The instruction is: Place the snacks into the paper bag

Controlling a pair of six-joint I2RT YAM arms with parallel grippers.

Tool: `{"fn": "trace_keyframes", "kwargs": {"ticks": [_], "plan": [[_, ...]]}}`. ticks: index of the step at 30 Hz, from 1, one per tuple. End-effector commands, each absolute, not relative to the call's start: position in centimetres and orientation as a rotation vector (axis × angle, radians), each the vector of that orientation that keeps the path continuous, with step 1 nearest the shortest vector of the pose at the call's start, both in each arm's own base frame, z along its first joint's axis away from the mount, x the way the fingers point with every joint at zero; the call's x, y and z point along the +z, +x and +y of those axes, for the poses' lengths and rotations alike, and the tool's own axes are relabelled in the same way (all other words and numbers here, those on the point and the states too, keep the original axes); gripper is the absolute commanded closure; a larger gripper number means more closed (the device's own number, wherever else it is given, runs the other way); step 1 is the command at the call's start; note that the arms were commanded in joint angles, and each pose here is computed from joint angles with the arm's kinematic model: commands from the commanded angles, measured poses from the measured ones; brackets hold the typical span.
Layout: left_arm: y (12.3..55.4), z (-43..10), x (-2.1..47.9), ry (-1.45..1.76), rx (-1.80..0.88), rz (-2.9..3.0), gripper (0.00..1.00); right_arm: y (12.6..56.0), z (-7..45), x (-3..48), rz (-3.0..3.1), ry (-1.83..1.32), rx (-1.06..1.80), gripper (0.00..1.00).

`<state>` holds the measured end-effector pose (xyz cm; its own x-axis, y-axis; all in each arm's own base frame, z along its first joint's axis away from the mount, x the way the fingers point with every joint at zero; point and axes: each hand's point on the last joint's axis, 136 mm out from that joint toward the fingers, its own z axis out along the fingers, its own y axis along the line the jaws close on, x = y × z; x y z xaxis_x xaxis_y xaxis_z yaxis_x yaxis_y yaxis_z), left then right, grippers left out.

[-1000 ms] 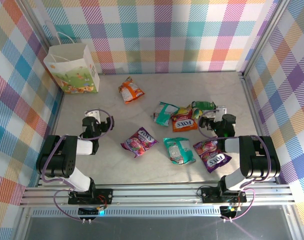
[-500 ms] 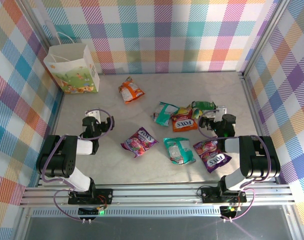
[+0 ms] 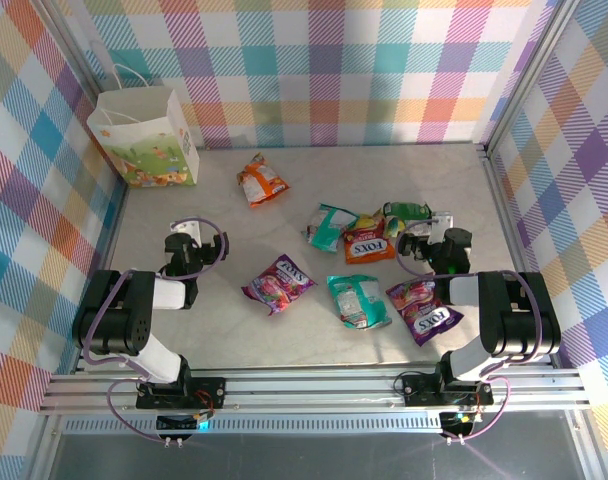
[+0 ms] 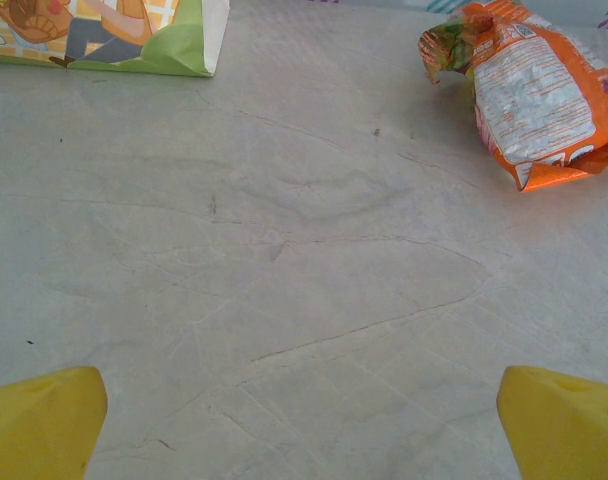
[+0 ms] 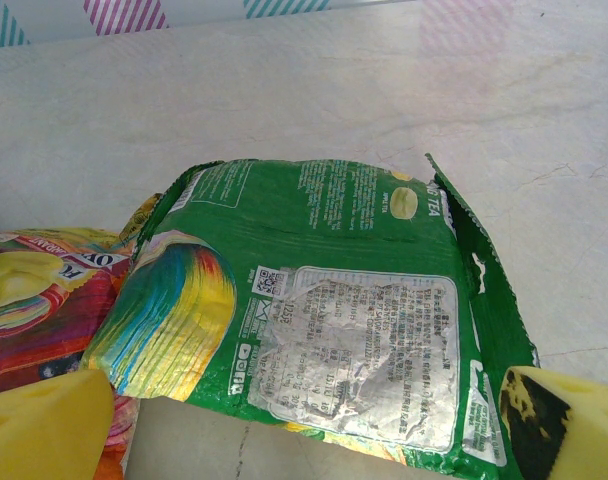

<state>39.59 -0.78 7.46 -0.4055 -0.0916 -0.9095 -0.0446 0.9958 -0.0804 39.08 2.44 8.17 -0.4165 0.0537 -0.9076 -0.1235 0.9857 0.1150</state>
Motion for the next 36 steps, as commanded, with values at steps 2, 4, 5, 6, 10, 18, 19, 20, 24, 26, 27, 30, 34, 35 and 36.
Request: {"fn": "trace_keyframes", "kwargs": {"ticks": [2,4,5,6,10,18,19,20,24,26,27,30,34,35,36], "plan": [[40.1,-1.4,8.1,-0.066,-0.064,1.969,0.00,39.7,2.7,9.3,1.956,-0.074,0.205,0.01],[40.1,-1.4,8.1,-0.066,-0.064,1.969,0.00,39.7,2.7,9.3,1.963,-0.075,0.206,0.01],[40.1,-1.4,8.2,-0.065,-0.064,1.968,0.00,39.7,2.7,9.5,1.965,-0.073,0.204,0.01],[40.1,-1.4,8.2,-0.066,-0.064,1.966,0.00,39.8,2.6,9.7,1.965,-0.068,0.201,0.01],[39.9,-0.9,9.1,-0.097,-0.042,1.953,0.00,39.2,2.3,10.6,1.942,-0.048,0.186,0.01],[39.6,-0.2,12.9,-0.154,-0.024,1.984,0.00,38.1,0.8,13.0,2.021,0.046,0.124,0.01],[39.6,-0.3,13.6,-0.156,-0.033,1.984,0.00,38.0,0.8,13.4,2.020,0.051,0.120,0.01],[39.6,-0.4,14.5,-0.162,-0.045,1.977,0.00,37.9,0.6,13.9,2.018,0.060,0.112,0.01],[39.9,-0.1,18.5,-0.215,-0.054,1.947,0.00,37.9,0.0,16.1,2.028,0.091,0.078,0.01],[40.2,0.0,20.5,-0.226,-0.056,1.934,0.00,37.9,-0.3,17.1,2.029,0.104,0.066,0.01],[40.3,0.0,21.6,-0.224,-0.061,1.925,0.01,38.0,-0.5,17.8,2.023,0.118,0.055,0.01],[41.0,-0.1,24.6,-0.207,-0.056,1.904,0.03,38.1,-1.0,19.6,1.992,0.145,0.035,0.01],[42.1,0.3,27.6,-0.195,-0.017,1.881,0.06,38.1,0.7,21.1,2.020,0.057,0.099,0.01],[42.4,0.4,28.3,-0.198,-0.007,1.872,0.06,38.2,0.9,21.4,2.025,0.047,0.099,0.01],[42.8,0.6,29.1,-0.205,0.002,1.861,0.07,38.2,1.1,21.7,2.033,0.042,0.097,0.01]]}}
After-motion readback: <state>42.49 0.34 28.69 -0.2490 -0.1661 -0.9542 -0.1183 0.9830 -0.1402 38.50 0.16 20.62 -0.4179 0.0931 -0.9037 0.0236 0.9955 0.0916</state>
